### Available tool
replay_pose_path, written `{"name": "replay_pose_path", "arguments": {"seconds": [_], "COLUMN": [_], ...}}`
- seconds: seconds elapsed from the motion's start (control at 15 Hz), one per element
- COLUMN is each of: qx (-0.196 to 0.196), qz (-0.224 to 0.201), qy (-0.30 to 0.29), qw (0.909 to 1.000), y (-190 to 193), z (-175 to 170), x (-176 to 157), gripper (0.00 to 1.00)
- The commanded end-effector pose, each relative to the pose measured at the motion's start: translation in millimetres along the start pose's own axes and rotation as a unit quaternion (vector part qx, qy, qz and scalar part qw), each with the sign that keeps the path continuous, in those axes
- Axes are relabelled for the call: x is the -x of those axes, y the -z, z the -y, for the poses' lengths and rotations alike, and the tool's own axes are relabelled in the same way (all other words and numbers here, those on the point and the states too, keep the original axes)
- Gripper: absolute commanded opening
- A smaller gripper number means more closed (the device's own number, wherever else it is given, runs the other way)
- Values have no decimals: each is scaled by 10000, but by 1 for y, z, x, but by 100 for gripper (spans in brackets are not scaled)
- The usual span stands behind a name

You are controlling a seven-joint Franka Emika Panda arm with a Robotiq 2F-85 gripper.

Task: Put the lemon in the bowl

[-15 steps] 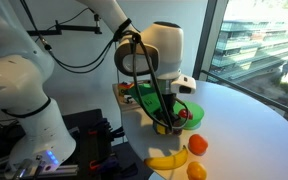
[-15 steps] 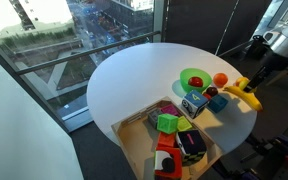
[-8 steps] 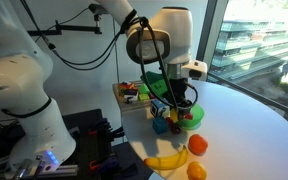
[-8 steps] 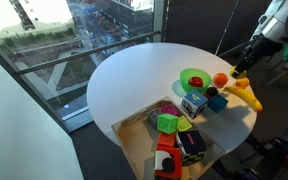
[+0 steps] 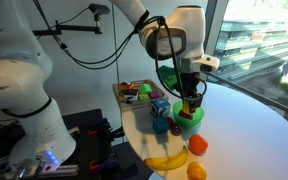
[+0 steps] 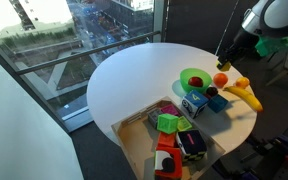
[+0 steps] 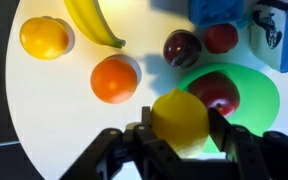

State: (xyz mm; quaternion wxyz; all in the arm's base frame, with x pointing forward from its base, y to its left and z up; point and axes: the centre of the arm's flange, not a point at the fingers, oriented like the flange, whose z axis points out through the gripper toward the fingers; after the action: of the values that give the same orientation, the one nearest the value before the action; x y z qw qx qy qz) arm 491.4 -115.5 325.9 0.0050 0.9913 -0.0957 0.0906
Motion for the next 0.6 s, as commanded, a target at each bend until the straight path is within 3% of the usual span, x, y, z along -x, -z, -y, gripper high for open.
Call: {"name": "replay_pose_path", "arguments": {"seconds": [0.0,0.53], "qx": [135,229], "qz": [-41,76], "qy": [-363,-558], "qw": [9992,9982], "y": [-14,-47], "z": [12,34], "x": [-38,-59], "gripper": [33,33]}}
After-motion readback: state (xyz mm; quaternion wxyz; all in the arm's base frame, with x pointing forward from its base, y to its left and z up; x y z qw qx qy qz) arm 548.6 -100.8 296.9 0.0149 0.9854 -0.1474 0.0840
